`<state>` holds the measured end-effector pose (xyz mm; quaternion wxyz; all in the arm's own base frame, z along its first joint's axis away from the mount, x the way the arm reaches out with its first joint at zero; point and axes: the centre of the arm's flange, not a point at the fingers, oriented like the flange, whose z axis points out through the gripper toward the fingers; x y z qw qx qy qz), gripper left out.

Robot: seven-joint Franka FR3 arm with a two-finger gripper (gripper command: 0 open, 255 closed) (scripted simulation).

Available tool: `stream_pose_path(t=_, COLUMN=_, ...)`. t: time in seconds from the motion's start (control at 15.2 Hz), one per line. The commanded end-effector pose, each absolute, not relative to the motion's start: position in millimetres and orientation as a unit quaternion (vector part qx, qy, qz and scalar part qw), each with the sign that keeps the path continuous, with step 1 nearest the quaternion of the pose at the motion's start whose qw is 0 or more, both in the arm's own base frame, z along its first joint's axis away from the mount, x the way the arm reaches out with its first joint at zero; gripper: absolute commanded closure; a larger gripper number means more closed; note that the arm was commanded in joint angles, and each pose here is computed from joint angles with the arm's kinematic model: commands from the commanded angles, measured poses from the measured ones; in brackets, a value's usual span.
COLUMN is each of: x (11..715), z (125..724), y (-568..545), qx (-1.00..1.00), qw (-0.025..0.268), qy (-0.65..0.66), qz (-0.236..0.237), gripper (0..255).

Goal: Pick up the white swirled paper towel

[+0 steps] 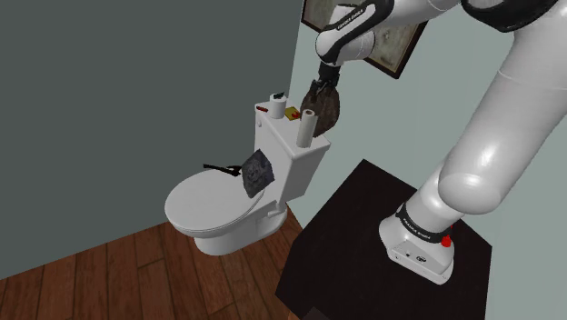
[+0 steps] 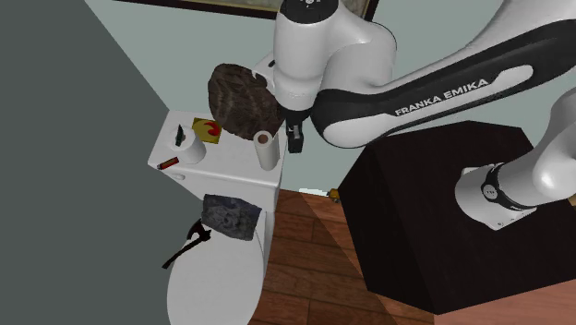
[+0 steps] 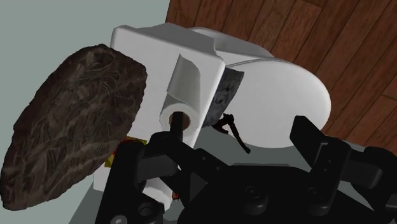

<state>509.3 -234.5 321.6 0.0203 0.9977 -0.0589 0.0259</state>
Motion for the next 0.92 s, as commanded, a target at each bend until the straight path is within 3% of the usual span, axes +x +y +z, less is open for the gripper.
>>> stream_pose_path(t=0.0, x=519.1, z=299.9, y=-248.0, qx=0.998, qw=0.019, qy=-0.059, qz=0.020, gripper=0)
stream_pose_path(t=0.59, x=565.0, z=199.8, y=-301.1, qx=0.998, qw=0.014, qy=-0.059, qz=-0.005, gripper=0)
stream_pose_path(t=0.86, x=565.2, z=183.5, y=-301.3, qx=0.998, qw=0.014, qy=-0.059, qz=-0.005, gripper=0)
